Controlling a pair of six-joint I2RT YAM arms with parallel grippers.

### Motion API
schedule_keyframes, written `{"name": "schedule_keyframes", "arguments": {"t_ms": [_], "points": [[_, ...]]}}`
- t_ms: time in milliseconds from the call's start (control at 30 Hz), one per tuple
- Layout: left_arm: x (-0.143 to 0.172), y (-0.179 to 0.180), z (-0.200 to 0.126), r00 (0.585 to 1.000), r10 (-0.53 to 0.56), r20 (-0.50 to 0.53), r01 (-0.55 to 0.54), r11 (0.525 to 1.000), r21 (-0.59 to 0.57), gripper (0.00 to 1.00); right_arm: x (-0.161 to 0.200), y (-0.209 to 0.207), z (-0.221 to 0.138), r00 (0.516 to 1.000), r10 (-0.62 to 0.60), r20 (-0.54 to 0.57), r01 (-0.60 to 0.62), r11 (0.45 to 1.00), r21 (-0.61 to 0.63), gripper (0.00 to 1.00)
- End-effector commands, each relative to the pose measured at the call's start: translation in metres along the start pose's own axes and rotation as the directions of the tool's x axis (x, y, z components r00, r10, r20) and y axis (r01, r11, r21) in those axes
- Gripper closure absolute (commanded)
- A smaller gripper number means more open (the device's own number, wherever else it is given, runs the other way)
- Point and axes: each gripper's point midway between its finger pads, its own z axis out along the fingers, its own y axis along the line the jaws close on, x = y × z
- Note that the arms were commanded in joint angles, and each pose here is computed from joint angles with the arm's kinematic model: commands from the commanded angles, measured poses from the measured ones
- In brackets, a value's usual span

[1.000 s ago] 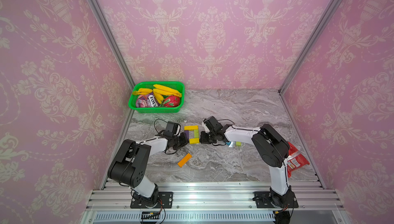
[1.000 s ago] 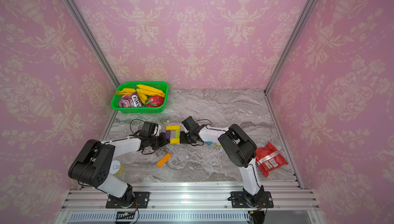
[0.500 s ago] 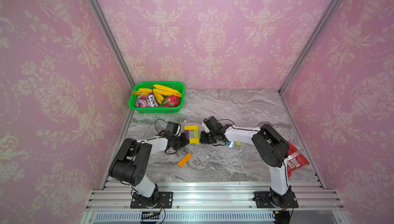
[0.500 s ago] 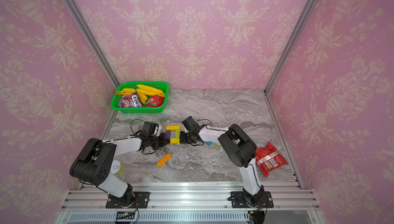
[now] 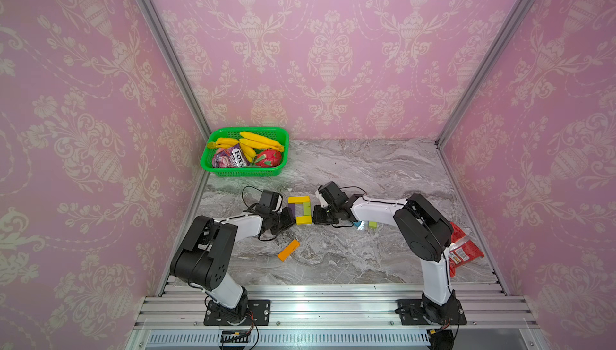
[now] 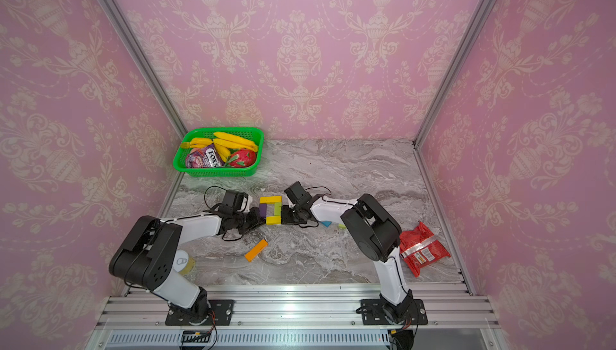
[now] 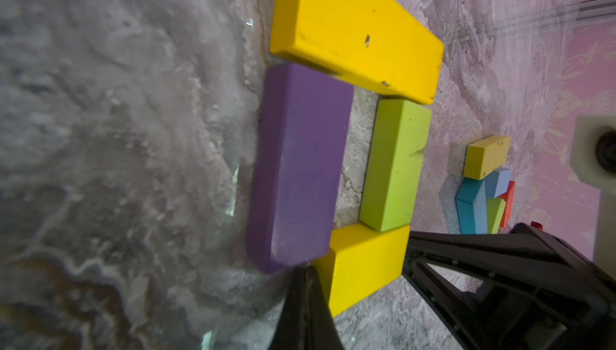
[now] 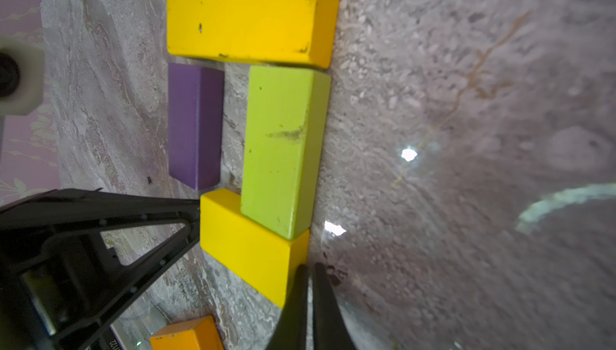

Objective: Assemble the letter p with building blocks
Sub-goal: Assemble the building block at the center of the board.

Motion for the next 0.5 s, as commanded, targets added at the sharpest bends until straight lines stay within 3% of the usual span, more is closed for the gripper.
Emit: {"name": "schedule_keyframes", "arguments": {"t_ms": [0, 467], "points": [[0.002, -0.001, 0.003, 1.0, -0.002, -0.012, 0.002, 1.0, -0.002, 1.0, 0.035, -0.039, 0.013, 0.993, 0.043, -0.106, -0.03, 0.992, 0.12, 0.9], [-0.001, 0.004, -0.007, 1.0, 0.014, 0.026, -0.013, 0.999, -0.045, 1.0, 0.034, -0.046, 0.009, 0.994, 0.046, -0.094, -0.032, 0.988, 0.151, 0.9]]}}
